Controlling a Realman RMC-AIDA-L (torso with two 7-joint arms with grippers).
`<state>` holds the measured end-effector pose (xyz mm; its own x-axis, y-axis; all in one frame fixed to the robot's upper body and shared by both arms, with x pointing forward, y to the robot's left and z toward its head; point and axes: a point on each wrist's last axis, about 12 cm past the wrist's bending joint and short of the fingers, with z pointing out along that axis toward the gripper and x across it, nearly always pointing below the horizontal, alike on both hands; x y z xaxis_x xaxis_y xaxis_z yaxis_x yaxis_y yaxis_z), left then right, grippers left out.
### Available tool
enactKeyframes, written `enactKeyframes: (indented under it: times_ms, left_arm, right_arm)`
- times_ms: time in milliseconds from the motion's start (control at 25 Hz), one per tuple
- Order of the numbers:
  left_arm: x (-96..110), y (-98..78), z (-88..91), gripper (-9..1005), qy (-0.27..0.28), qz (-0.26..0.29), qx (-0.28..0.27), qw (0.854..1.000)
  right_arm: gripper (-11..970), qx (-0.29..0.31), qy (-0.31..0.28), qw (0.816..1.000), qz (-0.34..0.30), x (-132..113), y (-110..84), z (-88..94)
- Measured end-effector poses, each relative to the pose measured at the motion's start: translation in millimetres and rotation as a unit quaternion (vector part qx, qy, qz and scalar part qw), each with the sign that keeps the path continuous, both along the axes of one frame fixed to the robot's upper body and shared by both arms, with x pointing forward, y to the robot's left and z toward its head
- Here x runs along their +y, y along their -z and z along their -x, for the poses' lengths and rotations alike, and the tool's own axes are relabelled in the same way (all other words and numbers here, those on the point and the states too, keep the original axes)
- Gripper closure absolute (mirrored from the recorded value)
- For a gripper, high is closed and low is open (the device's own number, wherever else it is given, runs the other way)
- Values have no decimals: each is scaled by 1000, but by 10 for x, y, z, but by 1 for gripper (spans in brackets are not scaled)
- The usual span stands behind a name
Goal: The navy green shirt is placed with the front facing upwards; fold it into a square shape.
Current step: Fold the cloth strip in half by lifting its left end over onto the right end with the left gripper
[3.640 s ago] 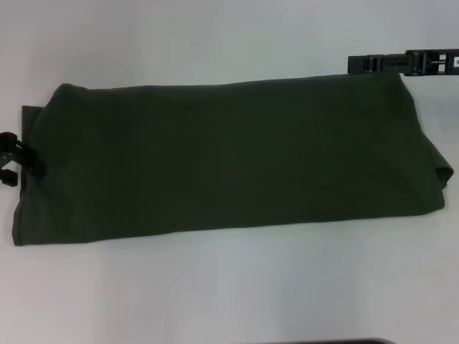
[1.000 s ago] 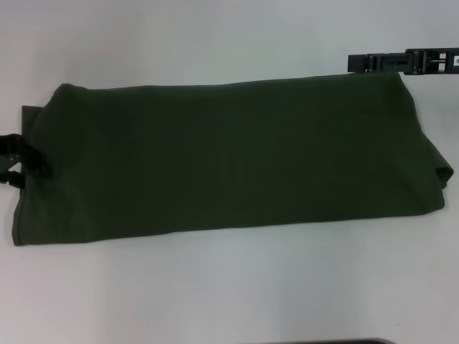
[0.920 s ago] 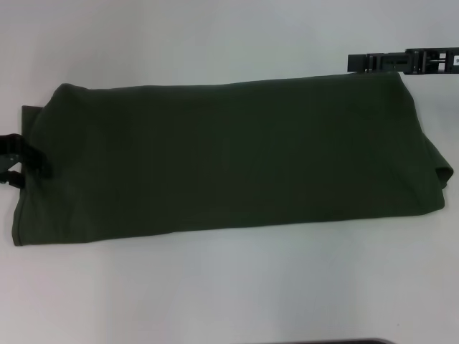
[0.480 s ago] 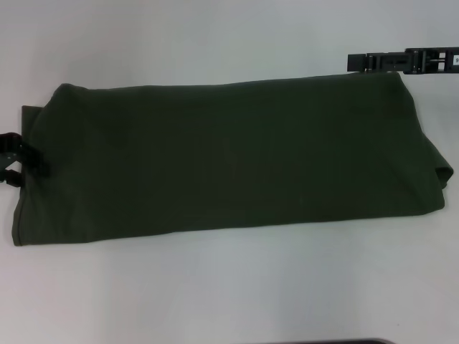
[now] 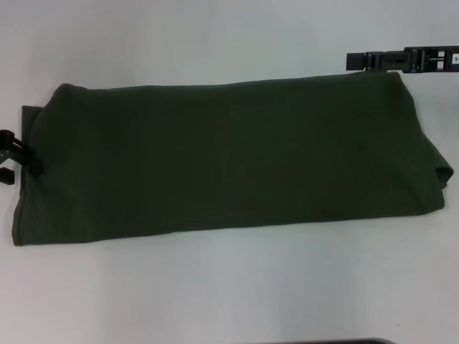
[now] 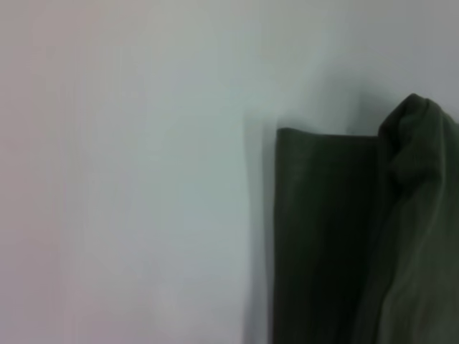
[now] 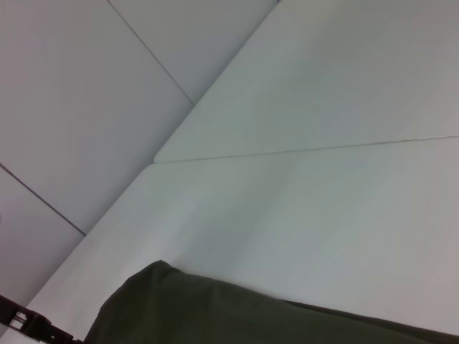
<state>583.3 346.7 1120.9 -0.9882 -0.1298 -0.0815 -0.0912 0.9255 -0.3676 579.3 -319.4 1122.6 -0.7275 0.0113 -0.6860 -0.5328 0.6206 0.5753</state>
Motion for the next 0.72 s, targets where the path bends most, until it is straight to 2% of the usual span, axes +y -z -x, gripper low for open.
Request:
enactKeyframes:
  times_ms: [720]
  left_arm:
    - [24,5,11,463,-3,-1,3,1000]
  right_arm:
    - [157,-1,-1,1000,2,2,-6,-6]
